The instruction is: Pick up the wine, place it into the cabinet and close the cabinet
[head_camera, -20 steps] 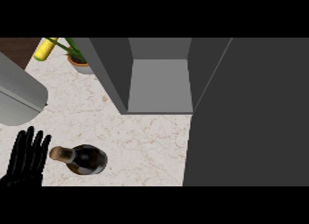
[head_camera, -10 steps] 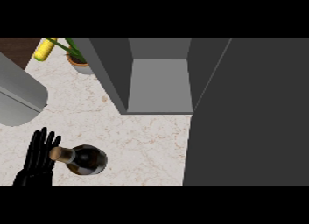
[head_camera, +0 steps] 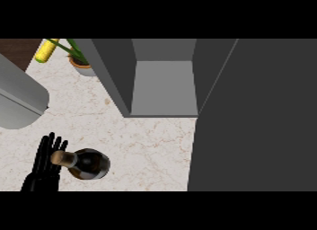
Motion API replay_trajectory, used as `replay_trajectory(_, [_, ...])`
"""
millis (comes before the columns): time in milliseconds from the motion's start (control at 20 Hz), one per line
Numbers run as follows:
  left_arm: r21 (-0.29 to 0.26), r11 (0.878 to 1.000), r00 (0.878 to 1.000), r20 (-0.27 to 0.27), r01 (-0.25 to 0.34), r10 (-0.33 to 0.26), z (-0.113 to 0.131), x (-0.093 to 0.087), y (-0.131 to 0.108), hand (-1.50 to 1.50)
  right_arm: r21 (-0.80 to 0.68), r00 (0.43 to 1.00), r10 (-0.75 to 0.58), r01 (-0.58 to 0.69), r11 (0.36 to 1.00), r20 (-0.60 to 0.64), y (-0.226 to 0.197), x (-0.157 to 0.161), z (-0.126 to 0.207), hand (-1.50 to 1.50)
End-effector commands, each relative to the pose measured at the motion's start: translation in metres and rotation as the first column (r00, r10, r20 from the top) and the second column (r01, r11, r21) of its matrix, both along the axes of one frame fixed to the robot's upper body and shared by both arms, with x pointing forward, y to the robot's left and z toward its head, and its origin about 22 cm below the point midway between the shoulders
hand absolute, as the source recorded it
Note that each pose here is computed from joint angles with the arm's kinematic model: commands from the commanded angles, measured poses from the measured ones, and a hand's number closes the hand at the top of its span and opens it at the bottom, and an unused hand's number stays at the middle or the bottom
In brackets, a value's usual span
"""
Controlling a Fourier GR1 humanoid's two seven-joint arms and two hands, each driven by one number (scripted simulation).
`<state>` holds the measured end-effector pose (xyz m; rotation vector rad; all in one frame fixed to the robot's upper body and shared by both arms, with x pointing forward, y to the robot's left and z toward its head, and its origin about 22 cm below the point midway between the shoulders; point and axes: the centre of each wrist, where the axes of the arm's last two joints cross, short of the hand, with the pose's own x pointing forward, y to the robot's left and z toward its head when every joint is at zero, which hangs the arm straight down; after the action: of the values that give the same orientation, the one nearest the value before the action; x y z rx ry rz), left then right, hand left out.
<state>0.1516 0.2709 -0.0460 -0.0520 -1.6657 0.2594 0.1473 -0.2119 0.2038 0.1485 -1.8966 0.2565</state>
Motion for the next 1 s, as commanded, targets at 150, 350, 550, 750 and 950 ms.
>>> replay_trajectory(150, [-0.007,1.0,1.0,-0.021,0.007,-0.007,-0.028,-0.003,-0.001,-1.5,0.027,0.999,0.048,-0.048,0.998,0.024,0.004,-0.027,0.018,-1.5])
replay_trajectory(350, [0.014,1.0,1.0,-0.005,0.003,-0.002,-0.032,0.001,0.013,-1.5,0.035,0.998,0.042,-0.044,0.998,0.036,-0.005,0.001,0.018,-1.5])
replay_trajectory(550, [-0.004,1.0,0.999,-0.023,0.026,-0.027,-0.05,0.013,-0.015,-1.5,0.023,0.999,0.017,-0.017,1.0,0.036,-0.012,-0.024,0.014,-1.5])
replay_trajectory(750, [-0.004,1.0,1.0,-0.027,0.015,-0.015,-0.052,0.009,-0.005,-1.5,0.031,0.998,0.048,-0.049,0.998,0.045,0.002,-0.033,0.023,-1.5])
replay_trajectory(950, [-0.023,1.0,0.999,-0.036,0.011,-0.011,-0.066,0.018,0.011,-1.5,0.04,0.998,0.047,-0.049,0.998,0.038,-0.004,-0.026,0.013,-1.5])
